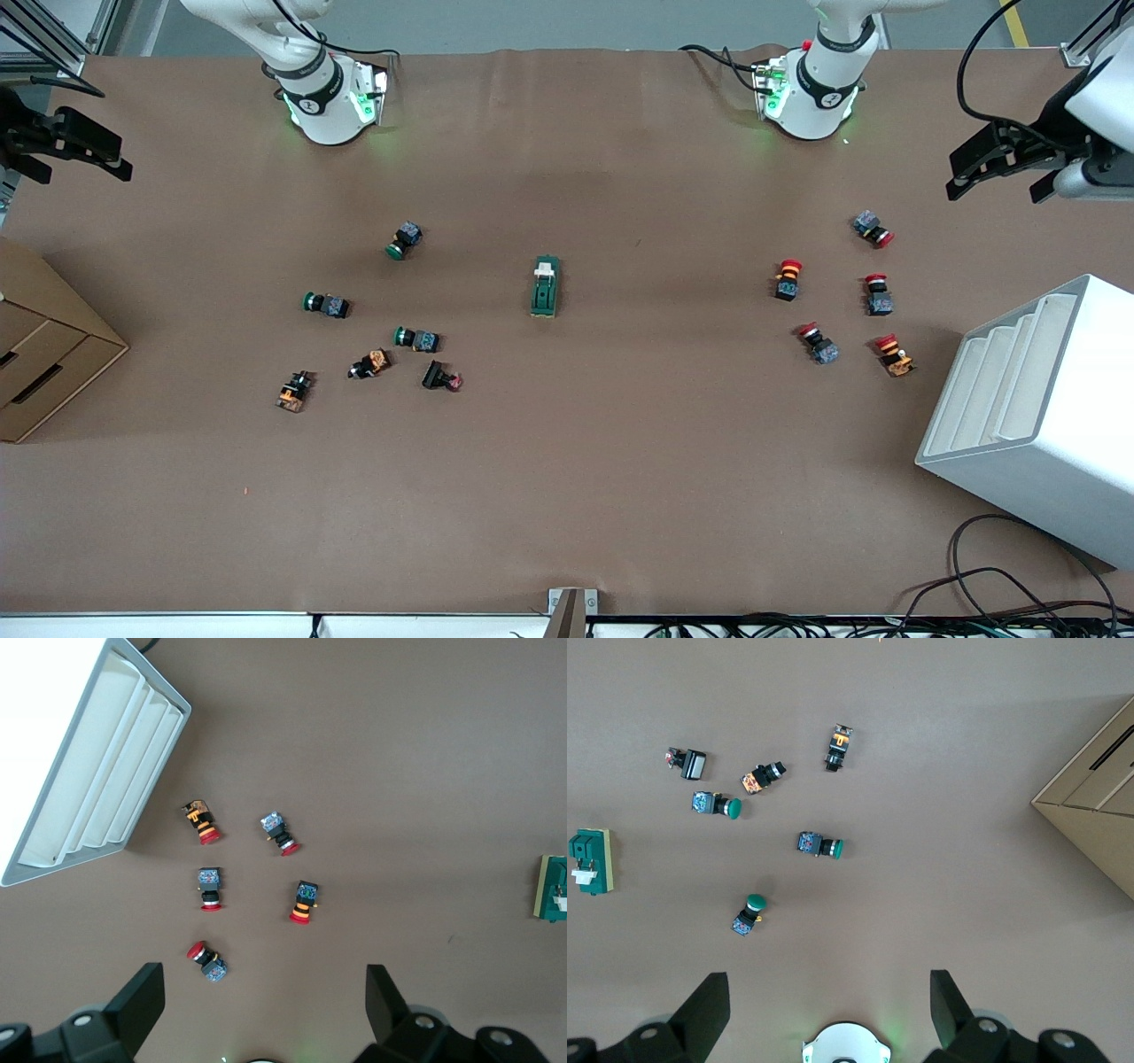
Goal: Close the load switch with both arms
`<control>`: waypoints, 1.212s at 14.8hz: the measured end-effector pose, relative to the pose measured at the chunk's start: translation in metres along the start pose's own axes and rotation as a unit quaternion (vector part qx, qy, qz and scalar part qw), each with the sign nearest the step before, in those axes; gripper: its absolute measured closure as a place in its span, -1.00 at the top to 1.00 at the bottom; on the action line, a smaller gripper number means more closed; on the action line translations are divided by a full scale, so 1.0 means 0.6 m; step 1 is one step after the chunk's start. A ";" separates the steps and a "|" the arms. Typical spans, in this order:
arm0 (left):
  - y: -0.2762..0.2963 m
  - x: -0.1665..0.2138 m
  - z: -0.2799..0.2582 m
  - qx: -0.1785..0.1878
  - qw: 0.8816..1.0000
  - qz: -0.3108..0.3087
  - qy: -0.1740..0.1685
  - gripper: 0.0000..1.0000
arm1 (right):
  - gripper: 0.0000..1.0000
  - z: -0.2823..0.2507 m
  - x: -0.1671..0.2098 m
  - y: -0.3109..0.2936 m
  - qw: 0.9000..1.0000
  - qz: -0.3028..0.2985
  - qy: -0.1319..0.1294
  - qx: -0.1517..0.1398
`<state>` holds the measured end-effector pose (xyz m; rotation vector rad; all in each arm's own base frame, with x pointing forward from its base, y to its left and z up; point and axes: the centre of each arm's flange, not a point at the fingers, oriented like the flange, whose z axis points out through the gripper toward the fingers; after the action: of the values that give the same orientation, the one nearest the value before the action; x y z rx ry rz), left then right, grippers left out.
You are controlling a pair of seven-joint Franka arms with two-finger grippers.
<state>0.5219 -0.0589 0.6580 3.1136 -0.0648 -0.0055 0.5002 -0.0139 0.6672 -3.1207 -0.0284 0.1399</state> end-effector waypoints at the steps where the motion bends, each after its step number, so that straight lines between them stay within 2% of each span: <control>1: 0.000 0.003 0.005 0.000 1.000 0.000 -0.003 1.00 | 1.00 0.000 0.000 0.000 1.000 0.000 0.000 0.000; 7: 0.006 0.005 0.002 0.000 1.000 0.004 0.001 1.00 | 1.00 0.000 0.000 0.001 1.000 0.012 0.000 0.000; 9: 0.049 0.011 0.011 -0.001 1.000 0.026 0.008 1.00 | 1.00 0.000 0.000 0.000 1.000 0.012 0.000 0.000; 11: 0.142 0.017 0.048 -0.003 0.999 0.041 0.011 1.00 | 1.00 0.000 0.000 -0.001 1.000 0.012 0.000 0.000; 13: 0.259 0.008 0.107 -0.008 1.000 0.020 0.009 1.00 | 1.00 0.000 0.000 0.000 1.000 0.012 -0.001 0.000; 18: 0.508 -0.099 0.232 -0.024 0.999 -0.023 0.007 1.00 | 1.00 0.011 0.010 0.008 1.000 0.017 -0.006 0.001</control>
<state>0.4493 -0.3646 0.5272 3.0658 0.0079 0.0130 0.5054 -0.0187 0.6603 -3.1199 0.0253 0.1585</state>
